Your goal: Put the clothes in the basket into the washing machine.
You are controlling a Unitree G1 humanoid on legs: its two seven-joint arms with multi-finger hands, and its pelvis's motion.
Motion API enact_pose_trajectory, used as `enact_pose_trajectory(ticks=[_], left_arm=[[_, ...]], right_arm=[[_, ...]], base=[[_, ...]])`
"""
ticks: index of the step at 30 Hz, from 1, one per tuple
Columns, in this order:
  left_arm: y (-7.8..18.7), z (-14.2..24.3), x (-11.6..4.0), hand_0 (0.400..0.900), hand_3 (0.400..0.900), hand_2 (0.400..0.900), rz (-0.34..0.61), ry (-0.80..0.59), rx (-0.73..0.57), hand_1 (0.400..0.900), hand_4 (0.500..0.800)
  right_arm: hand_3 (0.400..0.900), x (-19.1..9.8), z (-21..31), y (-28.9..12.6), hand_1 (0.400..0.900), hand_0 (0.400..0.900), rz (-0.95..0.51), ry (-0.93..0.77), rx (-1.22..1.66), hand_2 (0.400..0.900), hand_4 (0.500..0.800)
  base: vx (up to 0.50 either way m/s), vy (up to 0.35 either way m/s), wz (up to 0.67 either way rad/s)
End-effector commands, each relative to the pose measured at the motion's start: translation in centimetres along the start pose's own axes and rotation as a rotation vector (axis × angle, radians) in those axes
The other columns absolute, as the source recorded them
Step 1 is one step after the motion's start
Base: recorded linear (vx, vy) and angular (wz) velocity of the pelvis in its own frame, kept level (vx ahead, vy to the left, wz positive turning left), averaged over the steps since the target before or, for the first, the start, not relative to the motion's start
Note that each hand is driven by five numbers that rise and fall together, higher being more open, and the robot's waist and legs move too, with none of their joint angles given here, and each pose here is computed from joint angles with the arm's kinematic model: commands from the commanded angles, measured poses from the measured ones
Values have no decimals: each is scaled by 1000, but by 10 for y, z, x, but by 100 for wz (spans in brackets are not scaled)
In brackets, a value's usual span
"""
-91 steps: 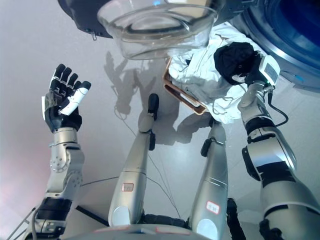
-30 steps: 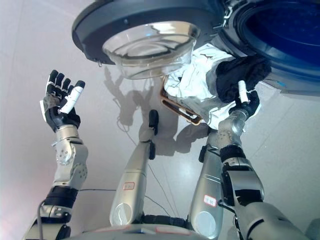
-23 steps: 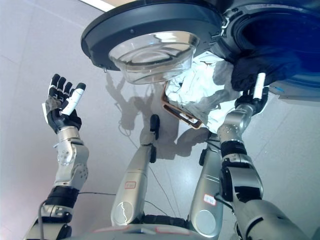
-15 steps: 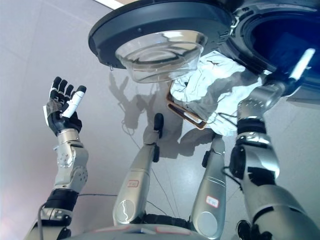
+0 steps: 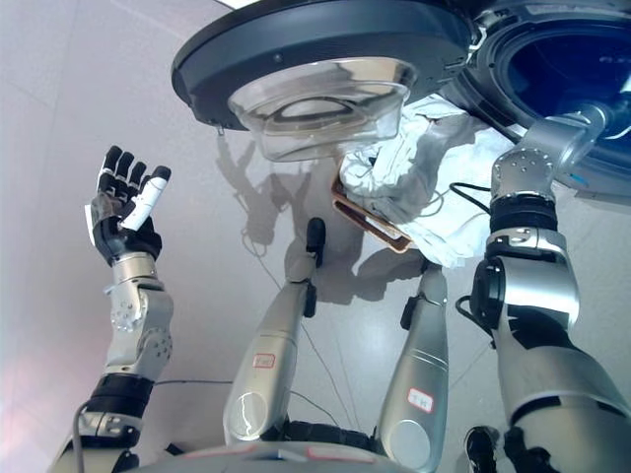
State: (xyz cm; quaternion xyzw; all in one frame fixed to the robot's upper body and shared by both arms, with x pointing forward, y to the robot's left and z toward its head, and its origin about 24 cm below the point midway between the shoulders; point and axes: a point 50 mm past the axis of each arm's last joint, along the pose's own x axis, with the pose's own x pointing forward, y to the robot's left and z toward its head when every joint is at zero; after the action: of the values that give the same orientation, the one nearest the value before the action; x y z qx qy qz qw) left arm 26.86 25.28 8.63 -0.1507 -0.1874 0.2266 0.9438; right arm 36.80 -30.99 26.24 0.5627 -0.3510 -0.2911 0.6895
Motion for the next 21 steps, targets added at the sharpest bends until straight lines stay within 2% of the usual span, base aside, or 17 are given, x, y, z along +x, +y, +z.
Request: enact_pose_trajectory(ticks=[1,16,21], left_arm=[[14,39,4,900,900,900,13,-192,-16,900,800],[16,47,8,900,900,900,24,-229,-6,900,800],[17,46,9,900,900,900,33,-226,1,900,800]], right_arm=[[900,7,27,33,900,900,188,-132,-88,900,800],[900,-2,4,24,900,900,199,-59,-230,900,800],[900,-10,-5,12,900,900,188,-28,-165,900,800]], base=[[25,-13,-4],[-2,0,0],[0,0,0]])
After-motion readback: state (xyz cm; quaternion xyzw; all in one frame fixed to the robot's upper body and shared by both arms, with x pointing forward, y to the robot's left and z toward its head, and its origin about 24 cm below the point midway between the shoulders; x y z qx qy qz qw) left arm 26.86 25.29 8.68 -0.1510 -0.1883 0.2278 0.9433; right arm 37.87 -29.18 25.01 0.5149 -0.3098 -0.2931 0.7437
